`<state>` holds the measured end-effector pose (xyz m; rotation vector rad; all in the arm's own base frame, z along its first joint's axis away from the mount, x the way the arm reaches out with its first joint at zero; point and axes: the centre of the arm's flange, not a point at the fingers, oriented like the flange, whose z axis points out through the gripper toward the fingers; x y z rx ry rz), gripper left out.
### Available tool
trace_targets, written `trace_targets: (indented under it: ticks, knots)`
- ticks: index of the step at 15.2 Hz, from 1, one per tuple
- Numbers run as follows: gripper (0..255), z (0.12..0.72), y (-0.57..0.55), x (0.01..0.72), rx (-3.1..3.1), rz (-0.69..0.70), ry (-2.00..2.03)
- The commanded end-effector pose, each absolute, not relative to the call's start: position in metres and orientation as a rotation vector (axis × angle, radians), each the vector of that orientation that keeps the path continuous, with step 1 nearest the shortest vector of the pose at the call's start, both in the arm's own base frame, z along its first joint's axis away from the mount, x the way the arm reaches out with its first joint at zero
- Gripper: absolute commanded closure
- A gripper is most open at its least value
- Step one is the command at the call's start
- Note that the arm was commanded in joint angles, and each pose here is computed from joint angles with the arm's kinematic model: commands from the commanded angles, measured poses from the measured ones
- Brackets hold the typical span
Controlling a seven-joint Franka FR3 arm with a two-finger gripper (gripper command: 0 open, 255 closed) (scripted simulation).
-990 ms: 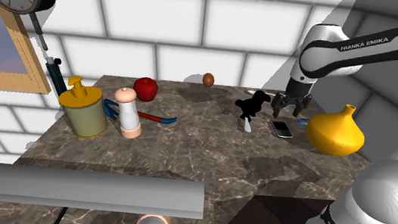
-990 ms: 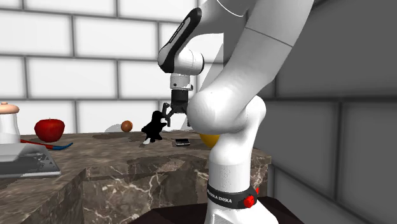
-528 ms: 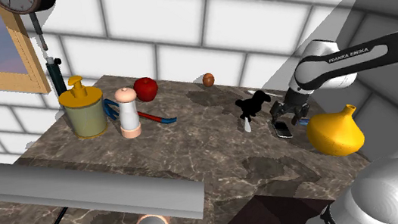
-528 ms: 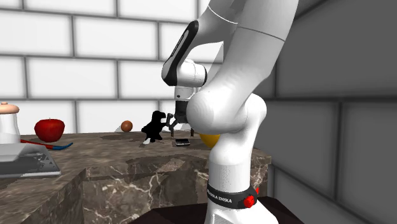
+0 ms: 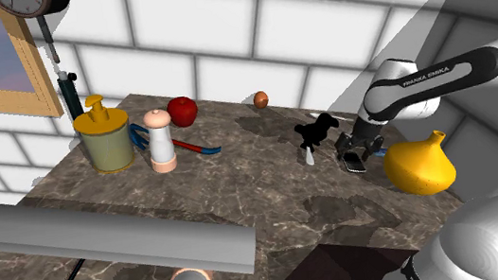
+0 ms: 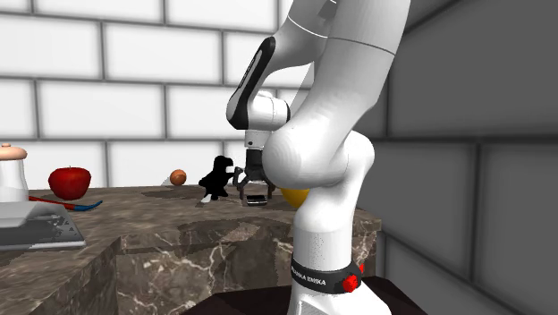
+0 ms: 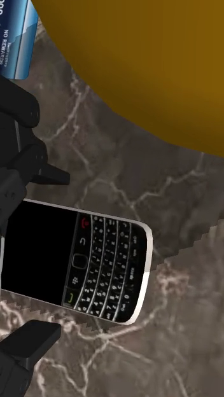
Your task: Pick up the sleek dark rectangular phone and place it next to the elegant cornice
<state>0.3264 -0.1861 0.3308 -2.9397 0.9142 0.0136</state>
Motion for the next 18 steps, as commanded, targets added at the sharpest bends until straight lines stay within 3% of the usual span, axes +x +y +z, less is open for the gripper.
trace_targets:
  ticks: [1, 3, 4, 18]
  knots:
    - [0, 0.331, -0.186, 0.327, -2.94, 0.013, 0.914]
    - [0, 0.331, -0.186, 0.327, -2.94, 0.013, 0.914]
    - [255, 0.331, -0.186, 0.327, -2.94, 0.013, 0.914]
    - [255, 0.357, -0.186, 0.327, -2.94, 0.013, 0.914]
